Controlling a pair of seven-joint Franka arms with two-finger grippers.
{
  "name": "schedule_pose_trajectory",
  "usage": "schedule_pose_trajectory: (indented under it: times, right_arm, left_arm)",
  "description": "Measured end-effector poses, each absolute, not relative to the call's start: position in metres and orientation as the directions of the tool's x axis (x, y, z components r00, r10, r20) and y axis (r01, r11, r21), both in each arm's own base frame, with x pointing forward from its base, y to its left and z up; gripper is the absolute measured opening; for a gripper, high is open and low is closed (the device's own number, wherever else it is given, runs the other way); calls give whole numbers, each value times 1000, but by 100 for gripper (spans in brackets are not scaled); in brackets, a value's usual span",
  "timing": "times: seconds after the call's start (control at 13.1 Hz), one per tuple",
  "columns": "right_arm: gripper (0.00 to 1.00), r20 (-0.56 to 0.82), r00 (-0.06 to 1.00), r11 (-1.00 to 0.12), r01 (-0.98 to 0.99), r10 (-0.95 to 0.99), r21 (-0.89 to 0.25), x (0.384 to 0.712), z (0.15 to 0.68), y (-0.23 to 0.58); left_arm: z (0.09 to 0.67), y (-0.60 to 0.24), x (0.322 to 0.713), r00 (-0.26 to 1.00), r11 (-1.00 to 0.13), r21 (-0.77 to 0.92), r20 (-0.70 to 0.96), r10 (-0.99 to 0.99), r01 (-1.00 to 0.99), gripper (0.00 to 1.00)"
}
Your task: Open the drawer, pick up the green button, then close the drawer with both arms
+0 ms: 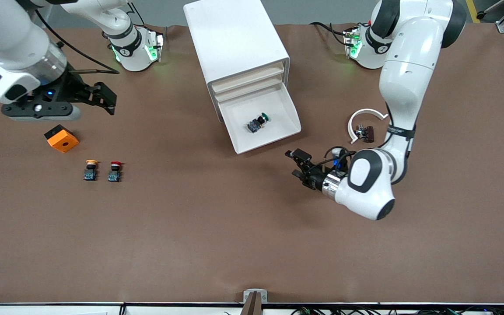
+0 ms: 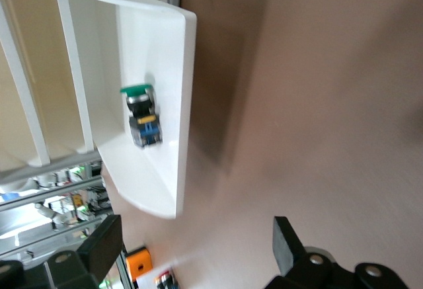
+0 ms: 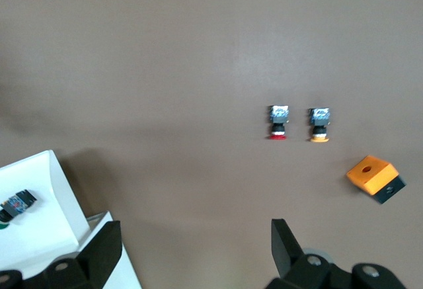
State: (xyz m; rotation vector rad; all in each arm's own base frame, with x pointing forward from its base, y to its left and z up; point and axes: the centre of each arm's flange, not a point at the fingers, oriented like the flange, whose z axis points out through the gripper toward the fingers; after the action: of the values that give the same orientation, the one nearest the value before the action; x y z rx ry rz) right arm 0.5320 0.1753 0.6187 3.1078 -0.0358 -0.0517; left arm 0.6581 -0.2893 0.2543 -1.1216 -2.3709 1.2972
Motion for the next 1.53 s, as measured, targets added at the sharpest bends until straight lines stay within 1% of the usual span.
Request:
schedule_pose_trajectory:
  times: [0.15,0.38,0.53,0.69,0.92,0.99,1.15,1.37,1.53]
  right_arm:
    - [100,-62,997,-998,-51,-54,46,529,601,207]
    - [100,-109,987,-992,-112,-118,65,515,568,274]
    - [100,-159,972,-985,-172,-171,7,511,548,309]
    - [100,-214,943,-965,-263,-255,-9,516,526,321]
    - [100,-213,878,-900,-435,-429,18,518,497,352]
    - [100,-204,854,-875,-484,-478,24,513,487,371]
    - [100,-193,818,-838,-545,-541,39,504,461,405]
    - [100,-183,811,-828,-560,-556,33,504,425,431]
    - [100,-182,810,-827,-561,-558,43,500,403,445]
  left_arm:
    - [307,-276,674,-635,301,-714,-254,730,632,100]
    - [386,-236,685,-515,277,-547,-348,783,790,100]
    - [430,-210,687,-437,246,-447,-396,808,860,100]
    - [464,-187,686,-354,217,-347,-402,844,912,100]
    - [504,-168,678,-208,138,-211,-360,909,968,100]
    - [511,-164,676,-146,88,-176,-349,926,980,100]
    - [516,-158,674,22,-59,-105,-327,945,993,100]
    - [526,-149,671,305,-320,-12,-270,913,947,100]
    - [536,-144,666,436,-446,16,-242,867,895,100]
